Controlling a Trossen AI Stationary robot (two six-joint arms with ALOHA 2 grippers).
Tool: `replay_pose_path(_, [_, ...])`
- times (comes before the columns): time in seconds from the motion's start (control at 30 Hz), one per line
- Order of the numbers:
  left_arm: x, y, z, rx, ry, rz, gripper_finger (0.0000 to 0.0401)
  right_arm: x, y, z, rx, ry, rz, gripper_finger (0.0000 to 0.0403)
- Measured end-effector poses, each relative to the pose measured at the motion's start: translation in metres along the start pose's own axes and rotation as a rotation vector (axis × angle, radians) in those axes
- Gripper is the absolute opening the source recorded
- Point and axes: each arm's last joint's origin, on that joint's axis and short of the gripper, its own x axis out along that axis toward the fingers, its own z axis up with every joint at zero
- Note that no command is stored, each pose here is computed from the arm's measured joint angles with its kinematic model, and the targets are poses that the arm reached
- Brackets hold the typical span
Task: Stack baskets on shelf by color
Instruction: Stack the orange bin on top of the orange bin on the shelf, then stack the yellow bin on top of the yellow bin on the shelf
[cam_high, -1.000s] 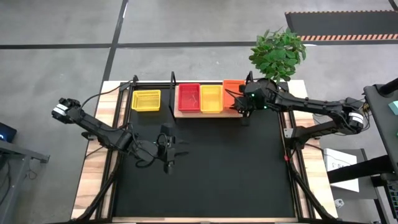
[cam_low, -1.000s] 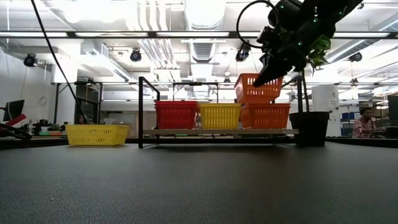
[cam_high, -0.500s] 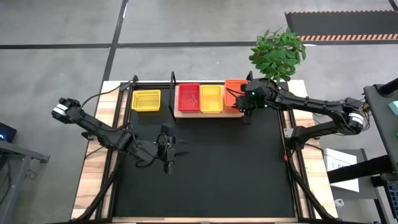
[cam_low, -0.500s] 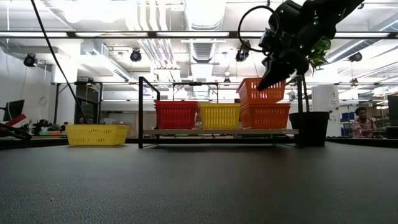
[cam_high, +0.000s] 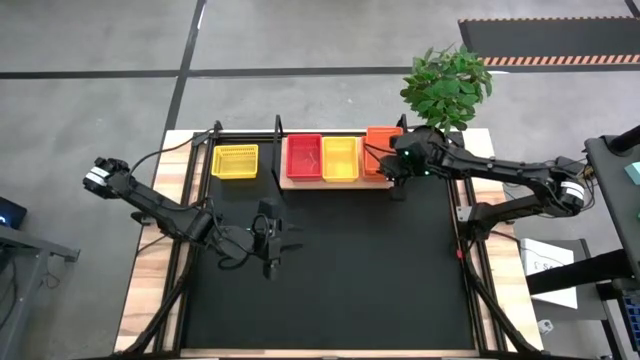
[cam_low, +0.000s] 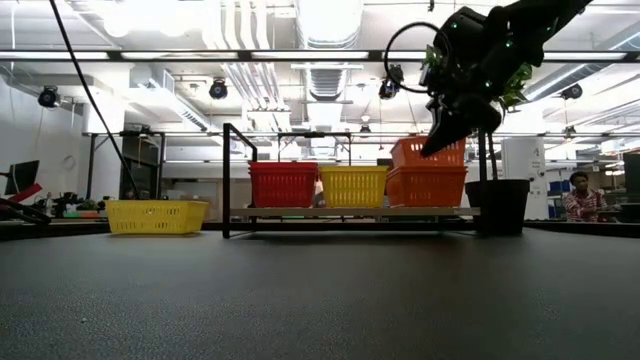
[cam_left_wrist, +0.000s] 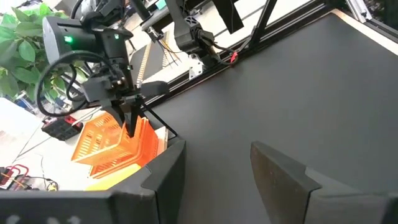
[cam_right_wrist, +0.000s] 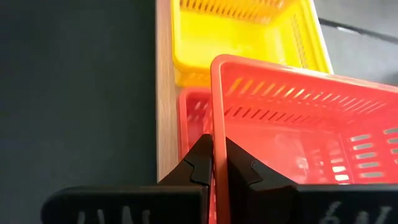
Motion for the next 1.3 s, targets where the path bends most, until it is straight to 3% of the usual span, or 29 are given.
replay_pose_path(0.37, [0.0,0.0,0.0,0.0,0.0,-0.001,0.0164,0.002,0.002,-0.004,0.018,0.016,-0.01,0.0013])
replay_pose_path(0.9, [0.0,0.0,0.0,-0.001,0.0,-0.001,0.0164,0.002,-0.001,0.0,0.05,-0.021,-0.034,0.0125])
replay_pose_path(1.07, [0.0,0.0,0.0,-0.001,0.0,-0.001,0.0164,0.001,-0.001,0.0,0.069,-0.022,-0.034,0.0119])
replay_pose_path(1.3, [0.0,0.0,0.0,-0.002,0.002,0.003,0.0164,-0.007,0.003,0.015,0.086,-0.046,0.009,0.008])
